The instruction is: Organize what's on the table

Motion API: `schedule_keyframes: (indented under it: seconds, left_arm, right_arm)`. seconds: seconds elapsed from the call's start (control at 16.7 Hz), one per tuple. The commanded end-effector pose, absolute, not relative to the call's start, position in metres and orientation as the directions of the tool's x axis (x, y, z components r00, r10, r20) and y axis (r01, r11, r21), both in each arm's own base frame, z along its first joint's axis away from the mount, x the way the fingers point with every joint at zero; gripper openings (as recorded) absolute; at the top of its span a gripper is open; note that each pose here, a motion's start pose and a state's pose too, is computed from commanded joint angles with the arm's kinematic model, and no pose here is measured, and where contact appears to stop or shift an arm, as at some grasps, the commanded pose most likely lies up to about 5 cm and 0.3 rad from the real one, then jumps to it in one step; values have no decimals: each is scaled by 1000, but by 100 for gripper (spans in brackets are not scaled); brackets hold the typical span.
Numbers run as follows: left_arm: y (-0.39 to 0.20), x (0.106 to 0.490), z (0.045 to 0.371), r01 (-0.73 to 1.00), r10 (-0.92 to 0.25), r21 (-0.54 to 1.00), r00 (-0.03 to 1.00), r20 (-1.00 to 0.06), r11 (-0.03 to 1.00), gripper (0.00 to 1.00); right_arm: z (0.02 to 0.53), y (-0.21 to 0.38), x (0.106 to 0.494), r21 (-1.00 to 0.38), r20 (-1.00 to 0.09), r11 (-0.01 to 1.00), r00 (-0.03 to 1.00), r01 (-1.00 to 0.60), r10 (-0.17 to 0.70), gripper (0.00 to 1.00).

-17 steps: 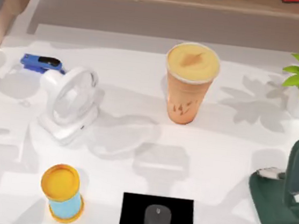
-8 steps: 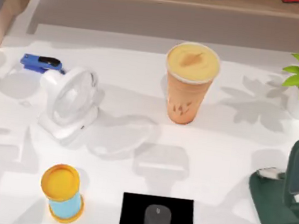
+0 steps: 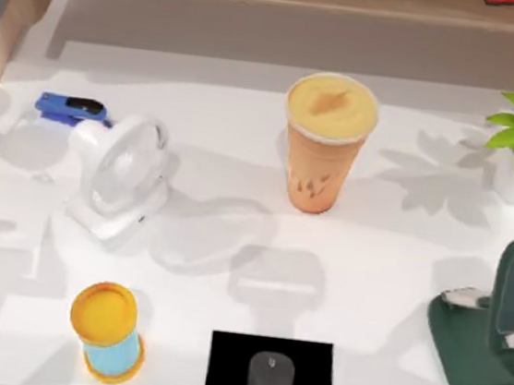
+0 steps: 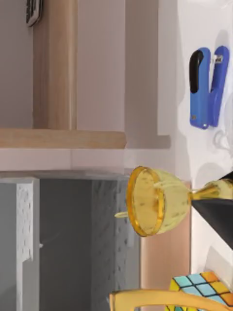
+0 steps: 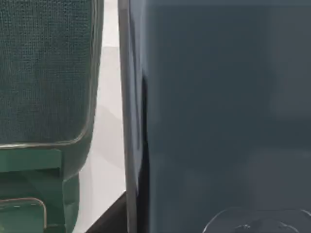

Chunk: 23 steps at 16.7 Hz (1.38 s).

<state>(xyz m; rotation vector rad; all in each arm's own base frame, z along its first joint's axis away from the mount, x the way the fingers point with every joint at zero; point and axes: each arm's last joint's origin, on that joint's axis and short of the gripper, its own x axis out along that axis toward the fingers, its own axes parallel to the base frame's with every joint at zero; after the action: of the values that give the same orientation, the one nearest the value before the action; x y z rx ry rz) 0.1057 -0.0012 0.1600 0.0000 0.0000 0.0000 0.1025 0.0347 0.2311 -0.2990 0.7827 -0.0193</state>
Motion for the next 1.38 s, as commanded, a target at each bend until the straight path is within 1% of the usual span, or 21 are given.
schedule_keyframes:
  seconds: [0.12,0.24,0.36,0.42,0.78,1.02,1.2,1.38]
  left_arm:
    - [-1,106,160,0,0,0,1000,0,1000,100]
    - [-1,106,160,0,0,0,1000,0,1000,100]
    - [-1,106,160,0,0,0,1000,0,1000,100]
    - [-1,106,160,0,0,0,1000,0,1000,100]
    - [-1,106,160,0,0,0,1000,0,1000,100]
    - [-1,106,160,0,0,0,1000,0,1000,100]
    - [-1,106,160,0,0,0,1000,0,1000,100]
    - [-1,106,160,0,0,0,1000,0,1000,100]
  right_arm:
    - [234,45,91,-192,-605,973,796,-131,-12,0]
    - [237,53,84,-109,-527,978,845,-177,94,0]
    - [239,58,80,-47,-470,976,867,-213,166,0]
    - [239,60,79,-29,-453,974,872,-225,187,0]
    - [240,61,79,-21,-446,973,873,-230,197,0]
    - [233,60,80,-61,-449,964,870,-258,204,0]
    - [229,62,87,-75,-437,959,874,-273,214,0]
    - [227,66,99,-55,-424,963,880,-263,216,0]
